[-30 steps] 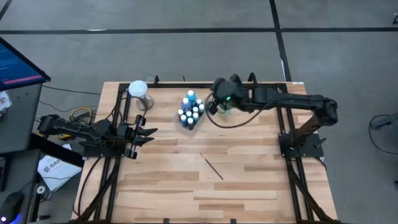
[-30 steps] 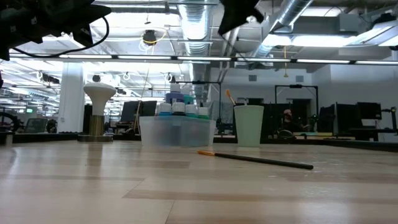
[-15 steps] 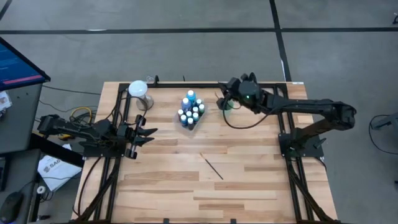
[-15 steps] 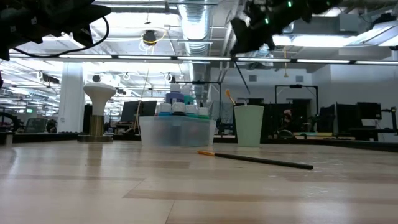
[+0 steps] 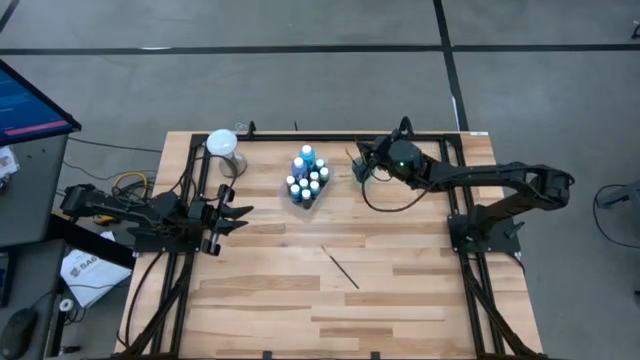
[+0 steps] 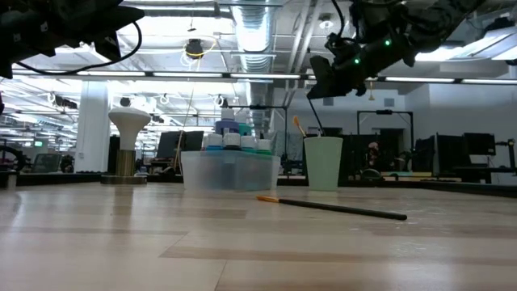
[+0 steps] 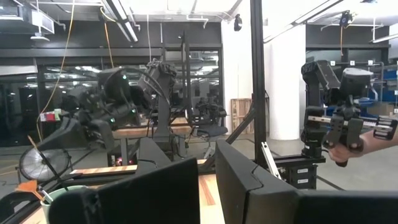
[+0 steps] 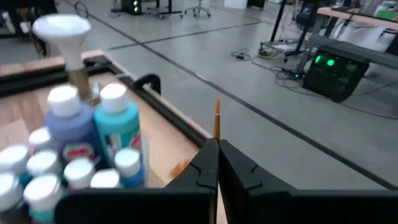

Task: Pick & Place Paint Supplies
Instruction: Put the right orange paint brush into the green cup, then put the orange paint brush into the green cup

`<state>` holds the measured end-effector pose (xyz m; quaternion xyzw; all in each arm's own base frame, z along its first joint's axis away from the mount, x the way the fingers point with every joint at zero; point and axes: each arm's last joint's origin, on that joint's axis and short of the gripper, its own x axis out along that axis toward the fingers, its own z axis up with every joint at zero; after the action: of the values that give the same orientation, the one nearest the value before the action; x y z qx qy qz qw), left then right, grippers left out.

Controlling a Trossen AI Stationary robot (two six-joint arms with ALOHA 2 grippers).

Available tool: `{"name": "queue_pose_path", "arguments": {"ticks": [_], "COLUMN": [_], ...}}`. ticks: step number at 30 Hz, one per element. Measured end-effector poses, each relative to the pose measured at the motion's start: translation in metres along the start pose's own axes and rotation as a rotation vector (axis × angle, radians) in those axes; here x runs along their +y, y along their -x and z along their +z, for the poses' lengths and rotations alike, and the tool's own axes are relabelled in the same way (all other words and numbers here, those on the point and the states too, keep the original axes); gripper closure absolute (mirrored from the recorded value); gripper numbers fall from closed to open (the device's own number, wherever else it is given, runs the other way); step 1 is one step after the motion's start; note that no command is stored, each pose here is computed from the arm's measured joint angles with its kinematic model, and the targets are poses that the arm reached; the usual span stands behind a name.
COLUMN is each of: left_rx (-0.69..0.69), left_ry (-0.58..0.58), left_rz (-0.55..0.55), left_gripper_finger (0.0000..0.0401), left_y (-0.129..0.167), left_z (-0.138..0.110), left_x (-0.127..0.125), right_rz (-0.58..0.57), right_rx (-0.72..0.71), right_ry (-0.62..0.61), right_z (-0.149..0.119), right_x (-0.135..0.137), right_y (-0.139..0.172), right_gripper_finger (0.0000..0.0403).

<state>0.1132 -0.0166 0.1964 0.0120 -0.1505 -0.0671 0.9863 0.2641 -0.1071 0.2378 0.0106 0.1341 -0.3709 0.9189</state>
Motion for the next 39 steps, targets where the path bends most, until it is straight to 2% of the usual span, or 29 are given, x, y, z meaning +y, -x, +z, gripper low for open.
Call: {"name": "queue_pose_path", "arguments": {"ticks": [4, 10, 20, 25, 29, 34, 39], "left_rx": [0.0, -0.001, -0.001, 0.0, 0.0, 0.0, -0.001], "left_ry": [0.0, 0.0, 0.0, 0.0, 0.0, 0.0, 0.0], "left_rz": [0.0, 0.0, 0.0, 0.0, 0.0, 0.0, 0.0], "left_gripper_finger": [0.04, 0.04, 0.04, 0.04, 0.04, 0.04, 0.04], "left_y": [0.0, 0.0, 0.0, 0.0, 0.0, 0.0, 0.0], "left_z": [0.0, 0.0, 0.0, 0.0, 0.0, 0.0, 0.0], "left_x": [0.0, 0.0, 0.0, 0.0, 0.0, 0.0, 0.0], "right_rz": [0.01, 0.016, 0.043, 0.095, 0.168, 0.214, 0.191], "right_rx": [0.029, 0.036, 0.073, 0.107, 0.255, 0.473, 0.671], "right_ry": [0.014, 0.02, 0.036, -0.031, -0.05, -0.097, -0.004], "right_z": [-0.011, -0.012, -0.015, 0.001, 0.022, 0.033, 0.022], "right_x": [0.001, 0.003, 0.01, 0.021, 0.049, 0.107, 0.177], "right_y": [0.002, 0.003, 0.009, 0.027, 0.045, 0.055, 0.047], "right_gripper_finger": [0.0403, 0.0396, 0.0287, 0.0241, 0.0225, 0.0229, 0.0237]}}
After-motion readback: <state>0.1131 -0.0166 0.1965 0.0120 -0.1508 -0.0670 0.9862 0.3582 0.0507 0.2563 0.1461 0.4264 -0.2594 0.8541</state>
